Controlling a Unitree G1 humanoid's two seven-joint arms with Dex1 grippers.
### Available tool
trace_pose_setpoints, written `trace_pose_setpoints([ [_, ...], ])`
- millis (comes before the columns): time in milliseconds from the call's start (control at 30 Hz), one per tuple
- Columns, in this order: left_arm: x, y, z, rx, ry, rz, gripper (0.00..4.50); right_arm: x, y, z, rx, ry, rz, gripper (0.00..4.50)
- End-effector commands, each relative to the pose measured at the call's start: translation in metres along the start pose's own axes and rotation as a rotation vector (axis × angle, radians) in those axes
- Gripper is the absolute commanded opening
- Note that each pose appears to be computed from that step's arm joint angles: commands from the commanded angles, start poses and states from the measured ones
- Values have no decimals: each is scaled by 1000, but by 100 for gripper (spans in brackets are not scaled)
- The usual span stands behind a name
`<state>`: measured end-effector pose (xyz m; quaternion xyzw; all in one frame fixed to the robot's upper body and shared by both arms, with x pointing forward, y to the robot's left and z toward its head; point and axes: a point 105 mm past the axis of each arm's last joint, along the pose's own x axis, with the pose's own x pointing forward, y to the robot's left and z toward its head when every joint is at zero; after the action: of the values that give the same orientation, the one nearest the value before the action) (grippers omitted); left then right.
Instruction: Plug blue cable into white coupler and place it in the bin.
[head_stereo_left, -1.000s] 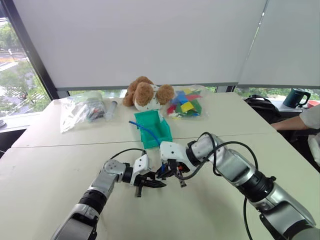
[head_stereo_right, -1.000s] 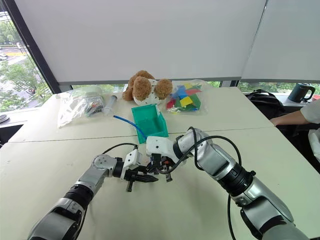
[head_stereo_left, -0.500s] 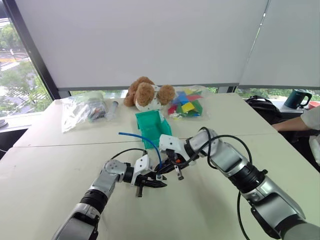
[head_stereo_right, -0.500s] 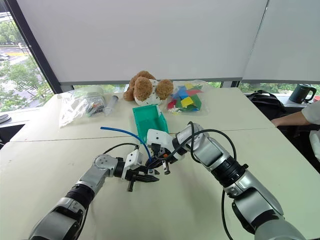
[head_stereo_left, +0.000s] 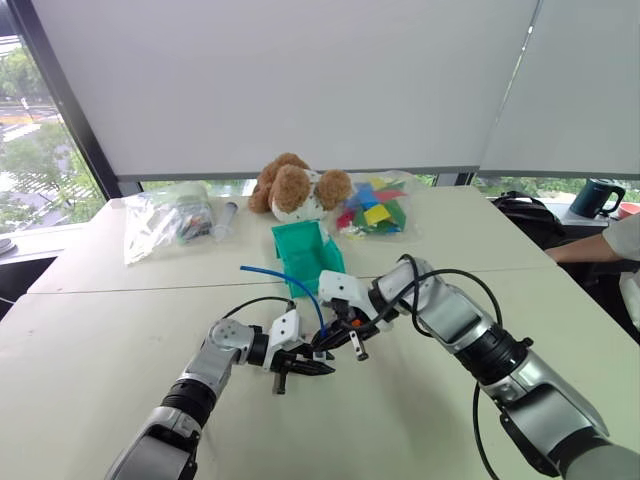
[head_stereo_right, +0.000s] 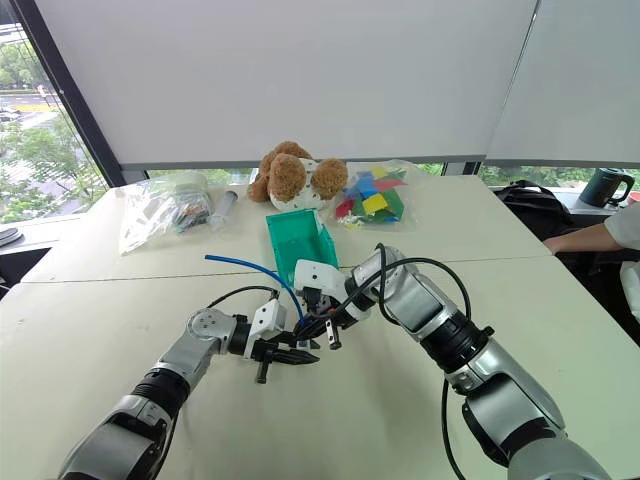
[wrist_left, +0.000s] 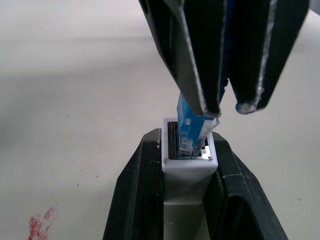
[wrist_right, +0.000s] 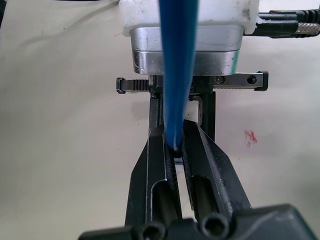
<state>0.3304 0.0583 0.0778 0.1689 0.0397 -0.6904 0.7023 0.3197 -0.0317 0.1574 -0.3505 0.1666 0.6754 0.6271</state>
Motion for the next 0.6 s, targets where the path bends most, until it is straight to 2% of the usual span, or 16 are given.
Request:
trace_pose_setpoints([
  [33,1,4,7,26,-29,28,41,14,6,-15,18,44,36,0],
  [367,-6,2,7,24,-23,33,41,52,38,-58,17,114,74,0],
  [600,-15,-3,5,15,-7,30,41,73,52,-73,46,122,73,0],
])
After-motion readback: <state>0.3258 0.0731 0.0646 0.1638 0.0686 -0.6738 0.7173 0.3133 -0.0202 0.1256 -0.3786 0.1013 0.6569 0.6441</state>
